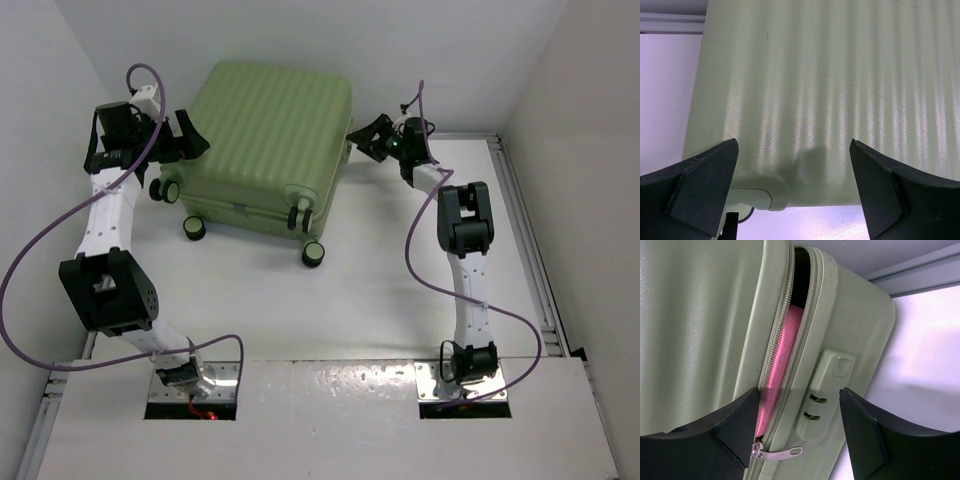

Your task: Pack the luggage

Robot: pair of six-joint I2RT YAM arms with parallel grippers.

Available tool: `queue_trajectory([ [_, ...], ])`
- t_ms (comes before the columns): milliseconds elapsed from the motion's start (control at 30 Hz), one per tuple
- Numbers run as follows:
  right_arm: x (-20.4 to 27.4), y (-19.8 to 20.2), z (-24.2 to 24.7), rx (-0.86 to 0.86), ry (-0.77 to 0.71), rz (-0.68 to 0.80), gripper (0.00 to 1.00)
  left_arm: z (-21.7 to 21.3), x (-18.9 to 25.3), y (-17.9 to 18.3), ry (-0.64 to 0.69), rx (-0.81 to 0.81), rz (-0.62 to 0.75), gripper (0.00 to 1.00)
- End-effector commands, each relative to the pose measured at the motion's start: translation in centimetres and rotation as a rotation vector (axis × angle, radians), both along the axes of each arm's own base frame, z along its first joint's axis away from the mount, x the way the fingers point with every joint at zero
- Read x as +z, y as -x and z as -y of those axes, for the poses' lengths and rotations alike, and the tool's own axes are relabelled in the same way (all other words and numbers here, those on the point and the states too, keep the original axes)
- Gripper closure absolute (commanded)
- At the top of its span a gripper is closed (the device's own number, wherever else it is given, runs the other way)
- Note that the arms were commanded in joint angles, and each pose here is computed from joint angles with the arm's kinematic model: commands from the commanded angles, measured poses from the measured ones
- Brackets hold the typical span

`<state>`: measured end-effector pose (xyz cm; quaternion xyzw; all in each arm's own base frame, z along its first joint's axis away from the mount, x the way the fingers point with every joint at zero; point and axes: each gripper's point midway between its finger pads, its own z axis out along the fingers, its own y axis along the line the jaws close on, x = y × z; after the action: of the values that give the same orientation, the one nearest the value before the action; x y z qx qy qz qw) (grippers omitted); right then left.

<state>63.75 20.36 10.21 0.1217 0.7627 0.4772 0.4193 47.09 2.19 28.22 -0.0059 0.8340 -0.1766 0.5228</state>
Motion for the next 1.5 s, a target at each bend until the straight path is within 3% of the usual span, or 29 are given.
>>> queue_trajectory([
  [0, -1.6, -0.6, 0.0, -0.046, 0.042, -0.025, 0.35, 0.0, -0.6, -0.5, 0.011, 0.005, -0.026, 0.00],
  [367, 1.4, -0.2, 1.7, -0.022, 0.008, 0.039, 0.36, -0.3, -1.4, -0.7, 0.037, 0.014, -0.048, 0.00],
  [900, 0.3, 0.3, 1.6, -0.009, 0.005, 0.018, 0.35, -0.1, -1.4, -0.9, 0.049, 0.010, -0.050, 0.00],
  [1467, 2.5, 0.1, 1.2, 0.003, -0.025, 0.050, 0.33, 0.1, -2.1, -0.6, 0.058, 0.002, -0.067, 0.00],
])
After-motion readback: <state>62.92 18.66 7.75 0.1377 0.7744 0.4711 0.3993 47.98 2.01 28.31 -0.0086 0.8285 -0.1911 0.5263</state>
